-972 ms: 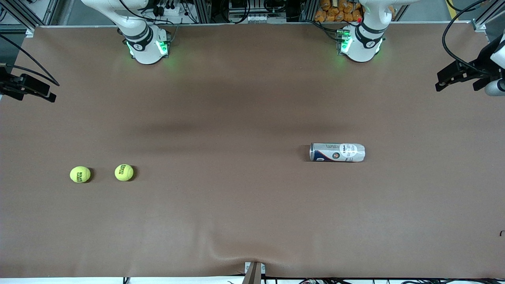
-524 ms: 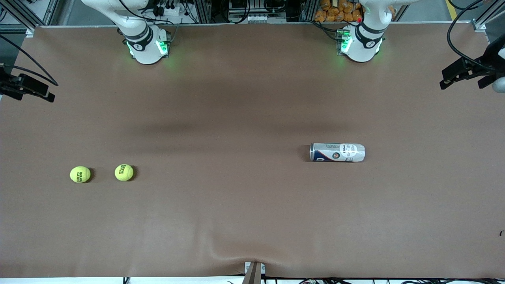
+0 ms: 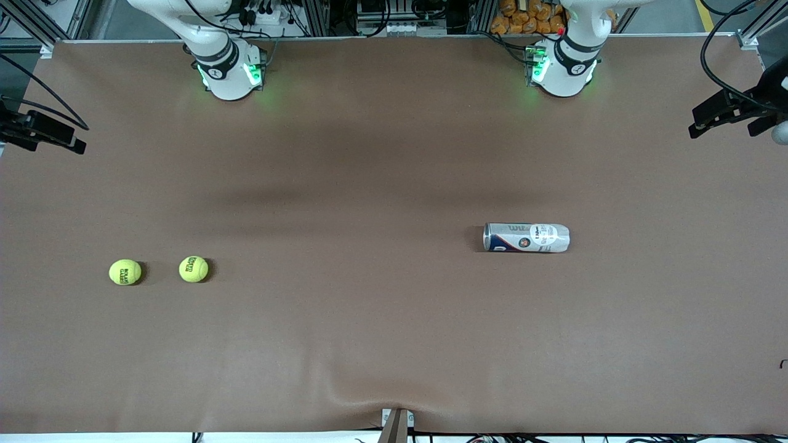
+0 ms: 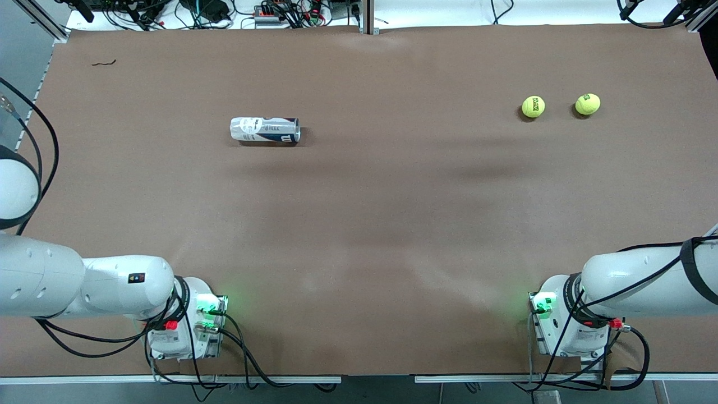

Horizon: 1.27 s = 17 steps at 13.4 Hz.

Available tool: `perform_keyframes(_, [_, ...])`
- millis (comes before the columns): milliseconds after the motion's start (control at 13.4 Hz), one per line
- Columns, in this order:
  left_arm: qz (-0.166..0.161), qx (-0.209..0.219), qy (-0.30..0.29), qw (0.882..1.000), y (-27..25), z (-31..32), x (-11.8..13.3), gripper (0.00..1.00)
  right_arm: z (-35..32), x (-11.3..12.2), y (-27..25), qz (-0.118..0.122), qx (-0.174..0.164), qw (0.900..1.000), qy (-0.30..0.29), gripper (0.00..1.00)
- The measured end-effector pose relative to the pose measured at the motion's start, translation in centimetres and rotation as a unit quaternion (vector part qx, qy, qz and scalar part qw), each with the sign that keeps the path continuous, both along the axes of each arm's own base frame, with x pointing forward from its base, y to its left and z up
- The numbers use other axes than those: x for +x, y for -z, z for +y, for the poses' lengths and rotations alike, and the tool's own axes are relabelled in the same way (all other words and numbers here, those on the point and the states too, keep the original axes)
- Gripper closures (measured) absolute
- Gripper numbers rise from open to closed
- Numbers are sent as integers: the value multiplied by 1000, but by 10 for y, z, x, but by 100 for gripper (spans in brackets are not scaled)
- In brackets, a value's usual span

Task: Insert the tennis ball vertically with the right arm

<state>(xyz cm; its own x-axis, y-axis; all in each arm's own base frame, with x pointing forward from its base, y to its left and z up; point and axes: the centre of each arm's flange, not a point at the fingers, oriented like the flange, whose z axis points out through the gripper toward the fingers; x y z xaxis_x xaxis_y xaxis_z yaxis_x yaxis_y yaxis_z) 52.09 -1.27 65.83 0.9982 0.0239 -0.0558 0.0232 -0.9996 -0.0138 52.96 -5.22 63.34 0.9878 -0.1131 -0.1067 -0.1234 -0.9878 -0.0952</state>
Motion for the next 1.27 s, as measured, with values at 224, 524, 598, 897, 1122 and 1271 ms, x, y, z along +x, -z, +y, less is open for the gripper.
perform_keyframes(224, [11,0,6,1000,7,-3,2,0,1,0,0,0,0,1000,-1,0])
perform_keyframes(524, [33,-2,18,999,28,-5,11,0,3,0,-1,-1,0,1000,-3,0])
perform_keyframes(598, [40,-3,22,999,34,-5,14,0,3,0,-1,-1,0,1000,-3,0])
perform_keyframes(897, [48,-4,28,998,43,-5,16,0,3,0,-1,0,0,1000,-3,0])
perform_keyframes(1122, [55,-4,30,998,50,-6,17,0,3,-1,0,4,1,1000,-3,0])
perform_keyframes(1271, [62,-5,39,997,57,-8,18,0,3,-1,0,5,1,1000,-3,0])
